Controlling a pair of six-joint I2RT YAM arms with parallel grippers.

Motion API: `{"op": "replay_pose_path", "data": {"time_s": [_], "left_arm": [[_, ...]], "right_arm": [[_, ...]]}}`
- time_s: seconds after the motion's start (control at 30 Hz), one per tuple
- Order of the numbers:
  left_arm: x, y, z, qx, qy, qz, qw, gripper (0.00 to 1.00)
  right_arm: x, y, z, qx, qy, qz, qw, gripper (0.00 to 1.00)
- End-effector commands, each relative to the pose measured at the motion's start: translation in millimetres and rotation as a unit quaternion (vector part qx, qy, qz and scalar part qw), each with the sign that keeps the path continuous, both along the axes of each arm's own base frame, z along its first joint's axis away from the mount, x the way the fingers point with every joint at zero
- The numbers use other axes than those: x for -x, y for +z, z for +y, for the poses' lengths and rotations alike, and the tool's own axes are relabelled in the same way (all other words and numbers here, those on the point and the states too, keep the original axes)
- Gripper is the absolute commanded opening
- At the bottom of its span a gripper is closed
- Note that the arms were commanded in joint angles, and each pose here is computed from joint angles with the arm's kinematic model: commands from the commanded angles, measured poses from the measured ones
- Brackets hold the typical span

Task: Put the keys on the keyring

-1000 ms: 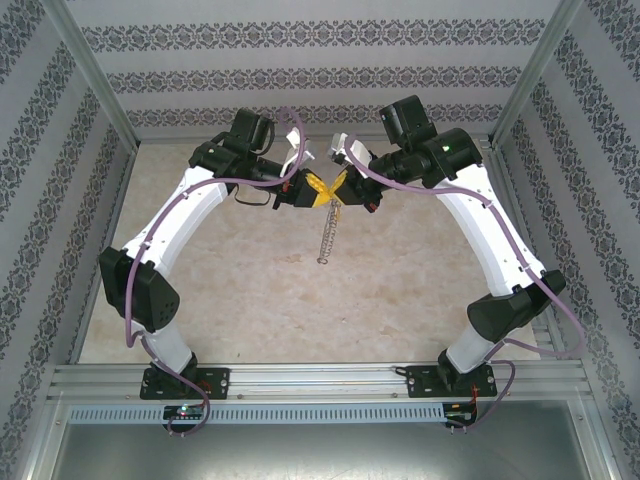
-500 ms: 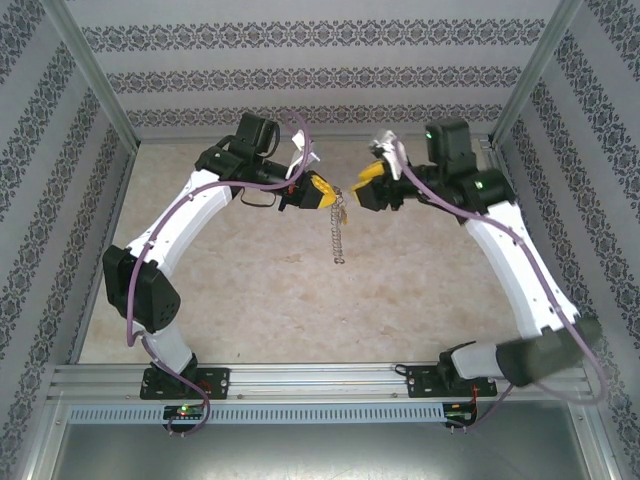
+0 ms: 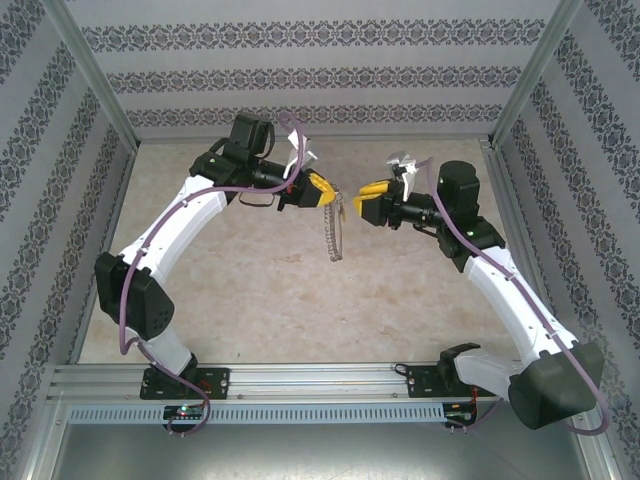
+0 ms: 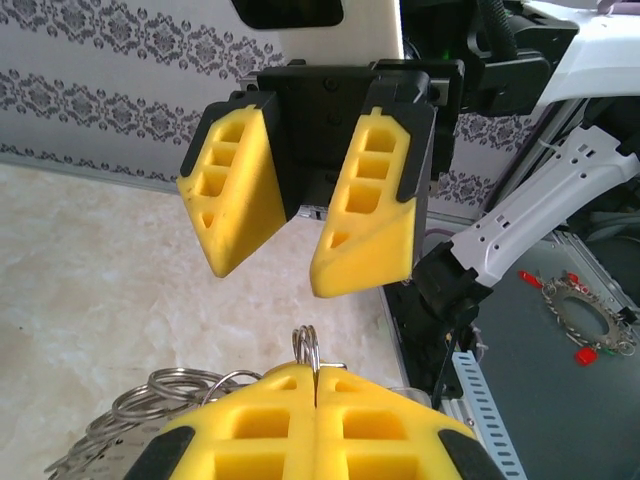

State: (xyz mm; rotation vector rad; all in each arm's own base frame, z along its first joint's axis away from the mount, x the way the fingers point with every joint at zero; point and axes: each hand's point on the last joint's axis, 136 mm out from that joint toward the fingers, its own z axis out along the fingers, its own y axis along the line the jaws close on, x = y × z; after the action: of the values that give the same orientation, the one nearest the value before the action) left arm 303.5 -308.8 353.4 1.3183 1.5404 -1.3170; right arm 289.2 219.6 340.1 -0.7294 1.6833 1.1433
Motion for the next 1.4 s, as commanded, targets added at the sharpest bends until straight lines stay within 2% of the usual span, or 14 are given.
{"op": "replay_pose_path", "data": {"time_s": [0.0, 0.3, 0.37, 0.53, 0.6, 0.87, 1.13, 1.27, 1.33, 1.37], "left_arm": [[10, 20, -1, 0.026, -0.014, -0.024, 0.999, 0.00], [10, 25, 0, 0.030, -0.013, -0.027, 0.999, 0.00], [11, 26, -1, 0.031, -0.012, -0.028, 0.999, 0.00], [10, 28, -1, 0.032, -0.010, -0.029, 0.999, 0.00], [8, 28, -1, 0.032, -0.007, -0.030, 0.999, 0.00], [1, 32, -2, 0.040, 0.015, -0.039, 0.998, 0.00], [-1, 34, -2, 0.047, 0.026, -0.044, 0.998, 0.00], [-1, 33, -2, 0.048, 0.026, -0.043, 0.998, 0.00], [-1, 33, -2, 0.048, 0.026, -0.043, 0.998, 0.00], [-1, 33, -2, 0.048, 0.026, -0.042, 0.998, 0.00]], "right_arm": [[12, 16, 10, -0.028, 0.047, -0.029, 0.998, 0.40], [22, 11, 25, -0.029, 0.097, -0.016, 0.995, 0.31], [22, 8, 26, -0.027, 0.100, -0.011, 0.995, 0.26], [25, 5, 27, -0.026, 0.105, -0.009, 0.994, 0.04], [26, 3, 26, -0.025, 0.105, -0.007, 0.994, 0.00], [34, -7, 32, -0.013, 0.111, 0.003, 0.994, 0.00], [34, -30, 41, 0.054, 0.076, -0.004, 0.996, 0.00], [34, -35, 45, 0.057, 0.082, 0.003, 0.995, 0.01], [32, -35, 43, 0.058, 0.078, 0.004, 0.995, 0.24], [31, -32, 40, 0.056, 0.072, 0.001, 0.996, 0.31]]}}
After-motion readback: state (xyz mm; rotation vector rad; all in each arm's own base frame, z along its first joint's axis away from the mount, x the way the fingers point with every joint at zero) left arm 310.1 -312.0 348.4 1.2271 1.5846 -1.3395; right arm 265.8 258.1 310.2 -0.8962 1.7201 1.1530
